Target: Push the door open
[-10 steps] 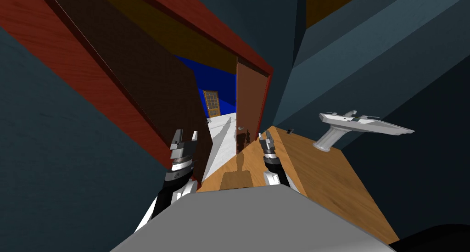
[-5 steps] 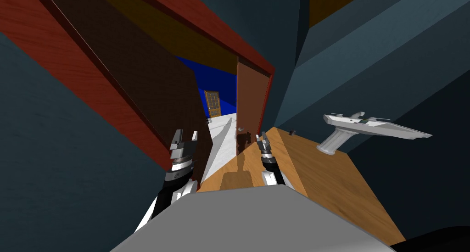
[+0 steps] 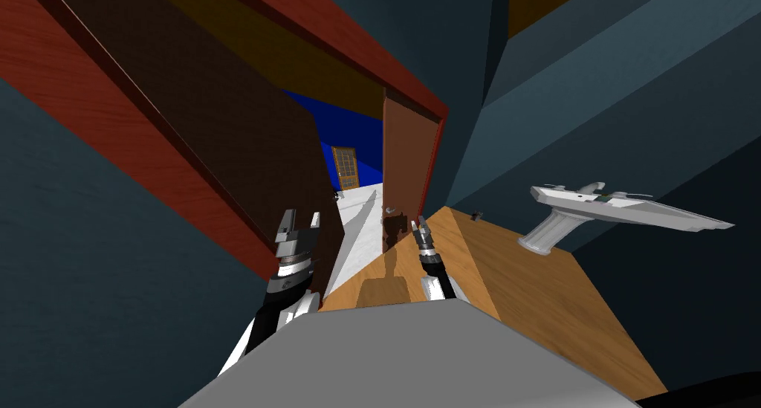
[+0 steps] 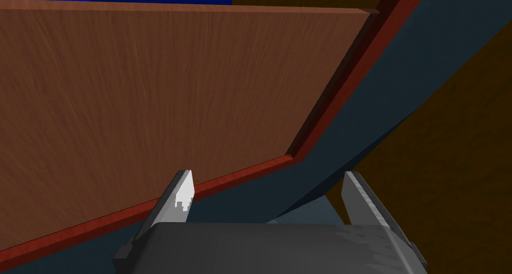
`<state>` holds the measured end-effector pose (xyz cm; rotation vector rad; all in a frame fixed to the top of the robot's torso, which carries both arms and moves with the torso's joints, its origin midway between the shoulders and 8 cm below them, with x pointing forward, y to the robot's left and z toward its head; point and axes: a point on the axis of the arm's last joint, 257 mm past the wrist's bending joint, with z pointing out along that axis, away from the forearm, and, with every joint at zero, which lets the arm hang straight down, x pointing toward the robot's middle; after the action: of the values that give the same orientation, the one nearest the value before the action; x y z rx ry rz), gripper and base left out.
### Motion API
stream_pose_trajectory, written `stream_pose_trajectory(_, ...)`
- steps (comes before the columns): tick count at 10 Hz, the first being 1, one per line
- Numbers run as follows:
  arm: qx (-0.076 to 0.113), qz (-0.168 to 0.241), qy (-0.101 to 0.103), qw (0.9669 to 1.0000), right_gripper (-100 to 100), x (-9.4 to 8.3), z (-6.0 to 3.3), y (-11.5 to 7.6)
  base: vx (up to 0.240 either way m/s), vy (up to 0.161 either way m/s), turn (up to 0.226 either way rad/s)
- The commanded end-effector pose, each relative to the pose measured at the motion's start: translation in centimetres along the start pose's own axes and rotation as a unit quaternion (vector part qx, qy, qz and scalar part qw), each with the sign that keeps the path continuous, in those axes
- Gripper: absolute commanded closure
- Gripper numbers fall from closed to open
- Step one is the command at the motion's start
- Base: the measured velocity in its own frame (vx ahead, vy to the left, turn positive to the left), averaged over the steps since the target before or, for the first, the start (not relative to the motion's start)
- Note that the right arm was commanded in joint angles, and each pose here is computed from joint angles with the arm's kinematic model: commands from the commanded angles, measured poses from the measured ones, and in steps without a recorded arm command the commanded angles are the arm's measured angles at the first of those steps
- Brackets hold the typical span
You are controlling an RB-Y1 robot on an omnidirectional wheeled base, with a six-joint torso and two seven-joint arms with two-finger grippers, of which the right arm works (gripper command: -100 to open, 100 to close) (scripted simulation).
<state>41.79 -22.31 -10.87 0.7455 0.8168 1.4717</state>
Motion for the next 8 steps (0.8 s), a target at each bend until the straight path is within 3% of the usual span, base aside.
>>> stream_pose_trajectory(1, 0.007, 0.003, 0.009, 0.9999, -100, 0.5, 0.11, -1.3, 0.068, -0.068, 0.083)
stream_pose_trajectory(8, 0.049, 0.010, 0.025, 0.9984, -100, 1.4, -0.83, -6.1, 0.047, -0.047, 0.034)
